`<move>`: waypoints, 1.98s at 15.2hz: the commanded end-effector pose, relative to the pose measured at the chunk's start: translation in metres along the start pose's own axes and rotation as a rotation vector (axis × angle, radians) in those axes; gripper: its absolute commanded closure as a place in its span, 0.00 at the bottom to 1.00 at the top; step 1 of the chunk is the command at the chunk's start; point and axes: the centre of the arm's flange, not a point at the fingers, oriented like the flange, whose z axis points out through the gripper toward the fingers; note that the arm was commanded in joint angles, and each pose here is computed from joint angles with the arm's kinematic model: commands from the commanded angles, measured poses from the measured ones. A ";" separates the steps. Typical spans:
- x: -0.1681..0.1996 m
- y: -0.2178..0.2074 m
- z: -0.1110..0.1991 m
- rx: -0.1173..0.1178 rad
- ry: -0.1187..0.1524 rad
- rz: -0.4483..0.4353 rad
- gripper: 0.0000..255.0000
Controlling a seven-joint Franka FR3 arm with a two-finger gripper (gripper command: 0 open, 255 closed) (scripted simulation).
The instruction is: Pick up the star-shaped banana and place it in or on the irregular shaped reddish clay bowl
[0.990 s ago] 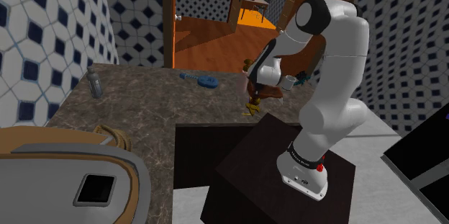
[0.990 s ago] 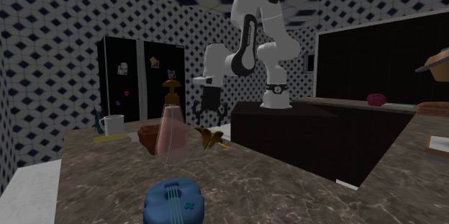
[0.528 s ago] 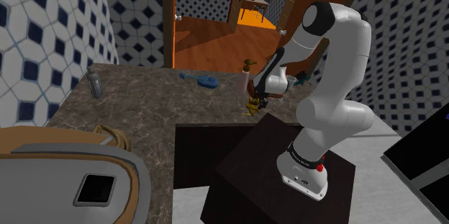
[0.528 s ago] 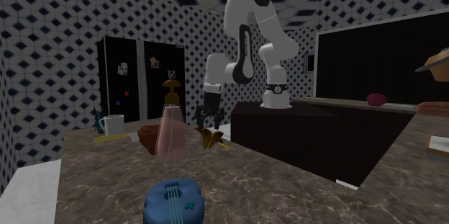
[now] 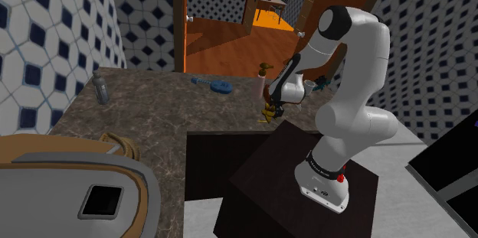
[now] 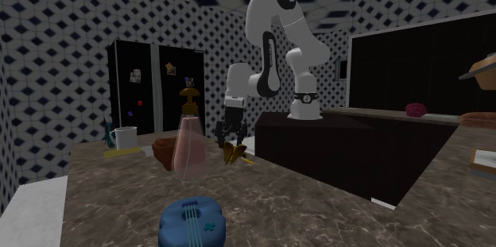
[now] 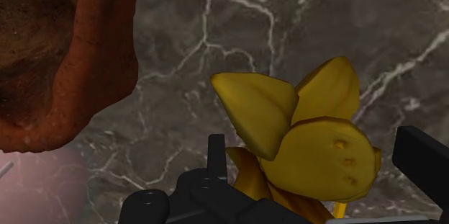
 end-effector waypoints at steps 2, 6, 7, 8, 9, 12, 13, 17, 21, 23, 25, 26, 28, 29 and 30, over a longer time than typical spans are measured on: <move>0.000 0.000 0.000 0.000 0.000 0.000 0.00; 0.000 0.000 0.000 0.000 0.000 0.000 1.00; 0.000 0.000 0.000 0.000 0.000 0.000 1.00; 0.000 0.000 0.000 0.000 0.000 0.000 1.00; 0.000 0.000 0.000 0.000 0.000 0.000 1.00; 0.000 0.000 0.000 0.000 0.000 0.000 1.00; 0.000 0.001 -0.005 0.000 0.000 0.000 1.00; 0.000 0.004 -0.026 0.000 0.000 0.000 1.00; 0.001 0.008 -0.047 0.000 0.000 0.000 1.00; 0.001 0.010 -0.057 0.000 0.000 0.000 1.00; 0.001 0.011 -0.068 0.000 0.000 0.000 1.00; 0.001 0.012 -0.073 0.000 0.000 0.000 1.00; 0.001 0.014 -0.083 0.000 0.000 0.000 1.00; 0.001 0.015 -0.088 0.000 0.000 0.000 1.00; 0.001 0.016 -0.094 0.000 0.000 0.000 1.00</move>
